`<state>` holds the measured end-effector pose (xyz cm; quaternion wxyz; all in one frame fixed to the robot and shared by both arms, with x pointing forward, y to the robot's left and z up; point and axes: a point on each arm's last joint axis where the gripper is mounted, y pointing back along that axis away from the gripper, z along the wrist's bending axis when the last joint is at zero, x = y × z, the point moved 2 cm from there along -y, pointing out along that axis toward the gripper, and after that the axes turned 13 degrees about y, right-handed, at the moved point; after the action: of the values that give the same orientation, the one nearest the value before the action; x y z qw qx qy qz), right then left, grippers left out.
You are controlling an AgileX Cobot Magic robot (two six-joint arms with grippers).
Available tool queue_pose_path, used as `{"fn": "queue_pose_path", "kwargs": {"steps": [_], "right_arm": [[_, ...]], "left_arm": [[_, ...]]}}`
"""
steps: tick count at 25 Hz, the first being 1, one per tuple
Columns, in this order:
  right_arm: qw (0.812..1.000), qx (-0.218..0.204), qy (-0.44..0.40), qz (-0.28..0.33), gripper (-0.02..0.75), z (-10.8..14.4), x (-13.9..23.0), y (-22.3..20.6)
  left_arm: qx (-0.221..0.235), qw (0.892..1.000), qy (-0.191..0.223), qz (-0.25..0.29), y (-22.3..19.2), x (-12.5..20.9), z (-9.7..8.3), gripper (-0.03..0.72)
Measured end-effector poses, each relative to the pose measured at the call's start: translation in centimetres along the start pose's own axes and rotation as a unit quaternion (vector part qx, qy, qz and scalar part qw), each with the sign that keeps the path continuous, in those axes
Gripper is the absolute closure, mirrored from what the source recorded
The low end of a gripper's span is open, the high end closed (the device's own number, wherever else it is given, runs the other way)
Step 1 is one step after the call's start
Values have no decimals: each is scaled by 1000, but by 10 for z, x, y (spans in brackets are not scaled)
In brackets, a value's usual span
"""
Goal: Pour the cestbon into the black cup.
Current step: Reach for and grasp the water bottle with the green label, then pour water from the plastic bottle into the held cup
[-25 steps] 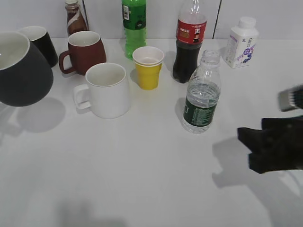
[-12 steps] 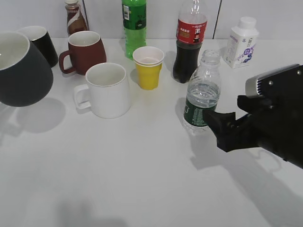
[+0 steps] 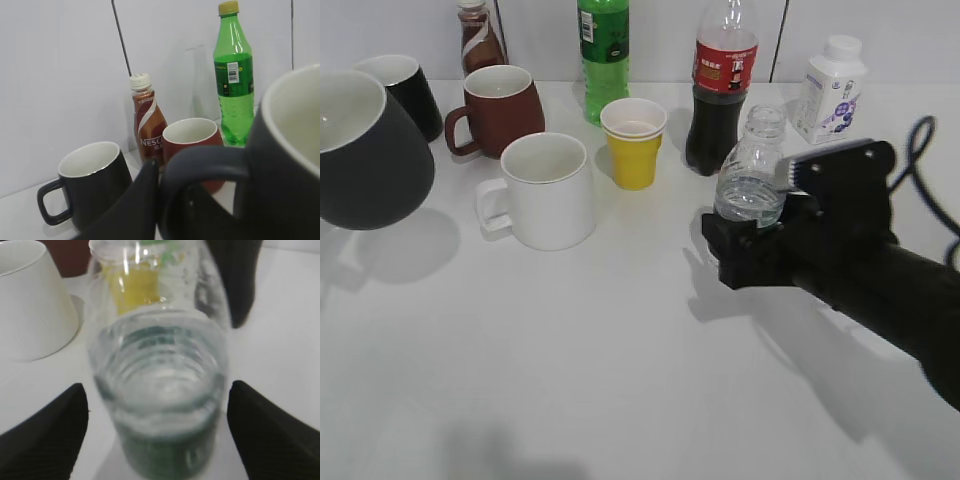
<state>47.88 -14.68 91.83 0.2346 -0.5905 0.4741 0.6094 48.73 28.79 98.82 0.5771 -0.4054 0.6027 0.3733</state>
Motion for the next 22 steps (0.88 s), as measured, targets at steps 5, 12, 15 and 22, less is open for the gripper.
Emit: {"fn": "queue_pose_path", "kwargs": {"steps": [5, 12, 15, 22], "right_arm": [[1000, 11, -10, 10, 158, 2, 6, -33], [996, -41, 73, -5, 298, 14, 1, -33], [982, -102, 159, -6, 298, 25, -16, -31], [937, -128, 325, -18, 298, 27, -77, -40]], "left_arm": [[20, 999, 18, 31, 0, 7, -5, 641], [74, 992, 4, 104, -3, 13, -42, 641], [99, 986, -1, 131, -4, 15, -65, 641], [132, 975, 12, 179, -5, 25, -101, 641]]}}
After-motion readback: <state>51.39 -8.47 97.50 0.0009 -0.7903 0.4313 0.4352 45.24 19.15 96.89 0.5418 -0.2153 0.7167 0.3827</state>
